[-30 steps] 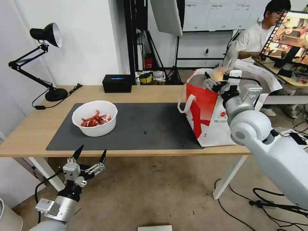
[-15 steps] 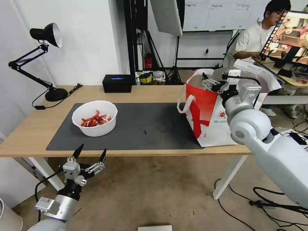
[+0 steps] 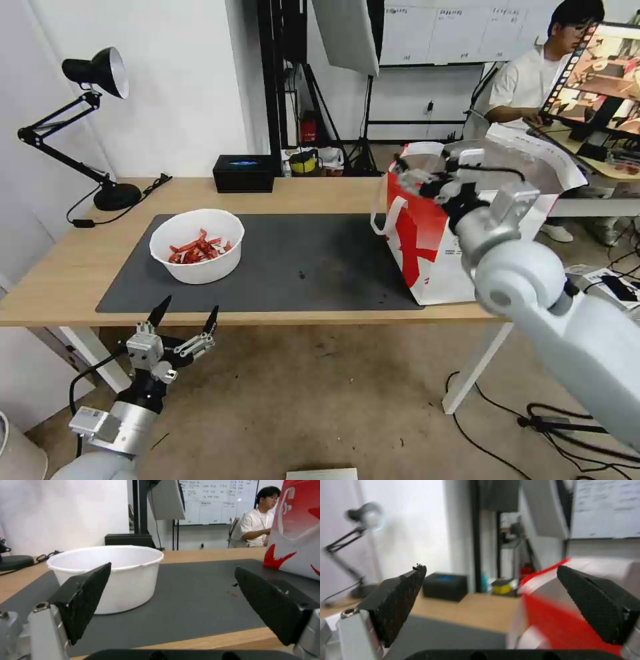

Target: Pick up the trash from the table and place it into the takeout bag.

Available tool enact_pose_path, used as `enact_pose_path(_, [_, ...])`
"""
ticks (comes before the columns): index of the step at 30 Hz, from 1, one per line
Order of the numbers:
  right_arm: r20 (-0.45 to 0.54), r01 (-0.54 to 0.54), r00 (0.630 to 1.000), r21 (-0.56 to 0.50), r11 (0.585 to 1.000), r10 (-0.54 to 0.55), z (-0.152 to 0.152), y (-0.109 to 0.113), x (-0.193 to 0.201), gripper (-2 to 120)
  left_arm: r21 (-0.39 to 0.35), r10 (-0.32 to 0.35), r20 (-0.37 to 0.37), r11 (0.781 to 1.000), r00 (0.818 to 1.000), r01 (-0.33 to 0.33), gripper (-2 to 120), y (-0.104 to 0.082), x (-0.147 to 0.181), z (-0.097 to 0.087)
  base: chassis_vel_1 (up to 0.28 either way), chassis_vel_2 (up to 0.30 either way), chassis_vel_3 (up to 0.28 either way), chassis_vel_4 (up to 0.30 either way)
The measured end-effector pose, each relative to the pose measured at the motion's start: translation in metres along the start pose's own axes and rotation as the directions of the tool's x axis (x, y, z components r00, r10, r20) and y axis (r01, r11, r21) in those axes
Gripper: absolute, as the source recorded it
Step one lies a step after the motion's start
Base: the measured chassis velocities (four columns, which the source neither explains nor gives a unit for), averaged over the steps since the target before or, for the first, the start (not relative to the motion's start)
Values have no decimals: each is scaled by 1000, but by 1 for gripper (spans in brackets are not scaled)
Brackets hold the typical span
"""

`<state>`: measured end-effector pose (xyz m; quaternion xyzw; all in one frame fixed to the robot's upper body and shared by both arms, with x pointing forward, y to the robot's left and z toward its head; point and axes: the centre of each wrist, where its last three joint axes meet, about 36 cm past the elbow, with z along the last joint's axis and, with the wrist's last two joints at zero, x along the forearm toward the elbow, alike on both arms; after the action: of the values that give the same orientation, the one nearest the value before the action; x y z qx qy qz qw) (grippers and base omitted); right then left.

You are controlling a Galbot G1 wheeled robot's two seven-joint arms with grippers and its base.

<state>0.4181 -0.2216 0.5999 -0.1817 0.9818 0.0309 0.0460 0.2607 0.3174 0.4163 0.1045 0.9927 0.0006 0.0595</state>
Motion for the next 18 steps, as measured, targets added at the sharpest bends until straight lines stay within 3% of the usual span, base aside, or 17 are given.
enact_pose_path(4, [-43,75,996,0,997,-75,17,17,31,100,1,-5,1,1000,1000,5,100,0,1,0,0,0,0,0])
enact_pose_path(12, [-88,115,990,5,993,-115,43,30,51,100,-8,-37,15,999,999,37,100,-1,11,-2,0,0,0,0])
enact_pose_path(18, [-138,109,985,1,994,-108,85,37,77,100,-27,-42,17,999,999,43,100,-1,21,-4,0,0,0,0])
